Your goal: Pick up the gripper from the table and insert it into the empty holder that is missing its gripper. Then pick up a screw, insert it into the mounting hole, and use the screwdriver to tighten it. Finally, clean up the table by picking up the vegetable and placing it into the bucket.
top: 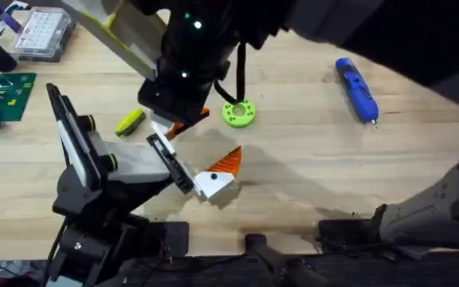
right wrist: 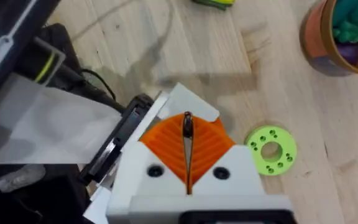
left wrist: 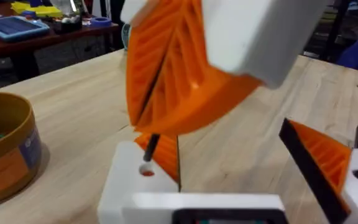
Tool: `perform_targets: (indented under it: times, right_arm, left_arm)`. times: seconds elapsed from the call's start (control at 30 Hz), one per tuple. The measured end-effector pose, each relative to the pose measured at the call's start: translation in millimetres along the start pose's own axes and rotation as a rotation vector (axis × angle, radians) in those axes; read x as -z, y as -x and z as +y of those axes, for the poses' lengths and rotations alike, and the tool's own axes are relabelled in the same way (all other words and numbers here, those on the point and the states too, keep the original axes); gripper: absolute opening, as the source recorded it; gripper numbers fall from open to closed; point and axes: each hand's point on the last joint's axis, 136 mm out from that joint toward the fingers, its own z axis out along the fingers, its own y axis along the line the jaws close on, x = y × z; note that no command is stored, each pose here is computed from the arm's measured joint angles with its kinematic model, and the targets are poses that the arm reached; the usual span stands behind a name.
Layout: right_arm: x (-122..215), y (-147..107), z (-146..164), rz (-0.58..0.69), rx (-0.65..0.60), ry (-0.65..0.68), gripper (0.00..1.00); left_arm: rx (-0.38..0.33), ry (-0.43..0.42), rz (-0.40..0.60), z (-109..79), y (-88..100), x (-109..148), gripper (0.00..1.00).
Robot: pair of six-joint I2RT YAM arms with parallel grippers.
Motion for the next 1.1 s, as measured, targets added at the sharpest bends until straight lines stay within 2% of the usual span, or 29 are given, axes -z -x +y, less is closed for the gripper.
perform_targets:
  times: [1.1]
  right_arm:
    - [-14.4,-2.7,-1.3,0.033,-0.004,0.004,0.013]
  left_arm:
    - [0.0,0.0,0.0,0.0,-0.1,0.0,0.99]
